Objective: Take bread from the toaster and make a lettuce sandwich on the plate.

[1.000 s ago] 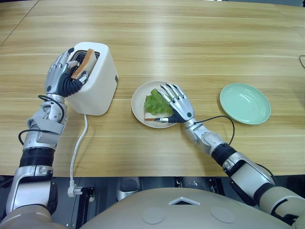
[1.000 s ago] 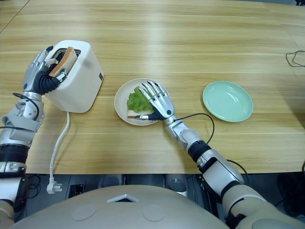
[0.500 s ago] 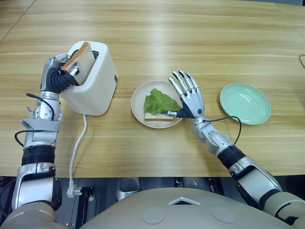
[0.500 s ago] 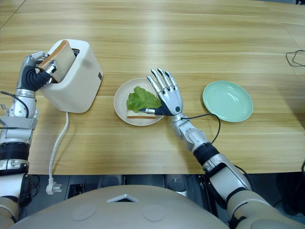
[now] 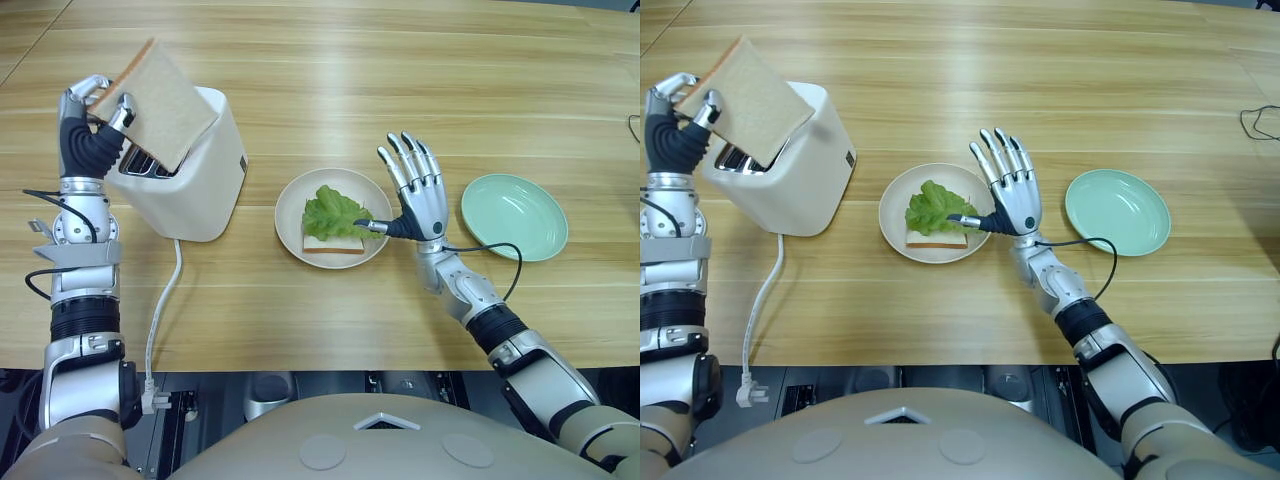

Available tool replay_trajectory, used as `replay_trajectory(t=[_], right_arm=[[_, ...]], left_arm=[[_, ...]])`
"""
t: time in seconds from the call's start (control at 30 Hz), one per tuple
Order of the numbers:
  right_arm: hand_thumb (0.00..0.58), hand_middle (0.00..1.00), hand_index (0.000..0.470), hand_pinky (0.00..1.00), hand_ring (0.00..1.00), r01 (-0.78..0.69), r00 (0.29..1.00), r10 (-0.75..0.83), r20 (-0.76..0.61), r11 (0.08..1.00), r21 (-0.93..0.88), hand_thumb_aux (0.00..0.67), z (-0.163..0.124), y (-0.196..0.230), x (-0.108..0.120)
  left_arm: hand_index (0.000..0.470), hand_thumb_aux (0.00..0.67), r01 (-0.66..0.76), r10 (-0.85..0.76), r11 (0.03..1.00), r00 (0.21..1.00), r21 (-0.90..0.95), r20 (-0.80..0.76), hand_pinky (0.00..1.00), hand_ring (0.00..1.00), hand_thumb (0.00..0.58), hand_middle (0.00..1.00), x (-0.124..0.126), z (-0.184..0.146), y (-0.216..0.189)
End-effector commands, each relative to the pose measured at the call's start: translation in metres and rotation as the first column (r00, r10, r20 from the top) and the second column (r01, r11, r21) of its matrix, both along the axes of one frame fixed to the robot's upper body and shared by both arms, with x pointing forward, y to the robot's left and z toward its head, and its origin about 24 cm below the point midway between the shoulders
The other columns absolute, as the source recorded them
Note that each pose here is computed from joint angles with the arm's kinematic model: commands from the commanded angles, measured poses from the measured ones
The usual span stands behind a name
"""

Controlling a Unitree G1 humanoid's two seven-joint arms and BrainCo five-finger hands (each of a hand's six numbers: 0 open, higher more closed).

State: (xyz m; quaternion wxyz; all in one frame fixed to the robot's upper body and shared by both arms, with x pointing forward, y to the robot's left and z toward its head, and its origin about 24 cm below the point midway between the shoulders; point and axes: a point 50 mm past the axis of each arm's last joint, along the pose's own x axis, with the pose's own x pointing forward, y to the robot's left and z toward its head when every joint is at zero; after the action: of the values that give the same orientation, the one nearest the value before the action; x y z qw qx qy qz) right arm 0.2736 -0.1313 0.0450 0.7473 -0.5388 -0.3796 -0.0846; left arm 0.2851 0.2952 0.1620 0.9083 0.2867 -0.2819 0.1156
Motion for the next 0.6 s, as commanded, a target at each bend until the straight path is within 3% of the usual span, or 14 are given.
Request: replay_trajectory(t=[0.03,0.27,0.4,0.6], right_arm=[[0.000,0.00,0.000,0.00,0.00,0.047,0.999,-0.047,-0.002,0.998,0.035,0.000,0.004,-0.016,0.001],[0.000,0.00,0.000,0.00,0.00,0.099,0.995,-0.097,-0.029,0.990,0.105,0.000,0.010,-0.044,0.001],[0.000,0.00,0.000,0.00,0.00,0.092,0.995,-0.085,-0.045,0.979,0.181,0.000,0.017,-0.057,-0.002],[0.000,0.00,0.000,0.00,0.00,0.078,0.997,-0.068,-0.048,0.964,0.256,0.000,0.028,-0.069,-0.007]], left_arm=[[0.460,0.670,0.089,-0.087,0.995,0.995,-0.046,0.055,1.00,1.00,0.580,1.00,0.002,0.011,-0.013],[0.460,0.670,0.306,-0.305,0.952,0.952,-0.031,0.016,1.00,1.00,0.580,1.00,0.015,0.005,-0.061],[0.460,0.670,0.509,-0.511,0.859,0.849,-0.051,-0.130,1.00,1.00,0.580,1.00,0.019,-0.020,-0.098],[0.460,0.670,0.644,-0.638,0.757,0.696,-0.106,-0.330,1.00,1.00,0.580,1.00,0.024,-0.058,-0.131]])
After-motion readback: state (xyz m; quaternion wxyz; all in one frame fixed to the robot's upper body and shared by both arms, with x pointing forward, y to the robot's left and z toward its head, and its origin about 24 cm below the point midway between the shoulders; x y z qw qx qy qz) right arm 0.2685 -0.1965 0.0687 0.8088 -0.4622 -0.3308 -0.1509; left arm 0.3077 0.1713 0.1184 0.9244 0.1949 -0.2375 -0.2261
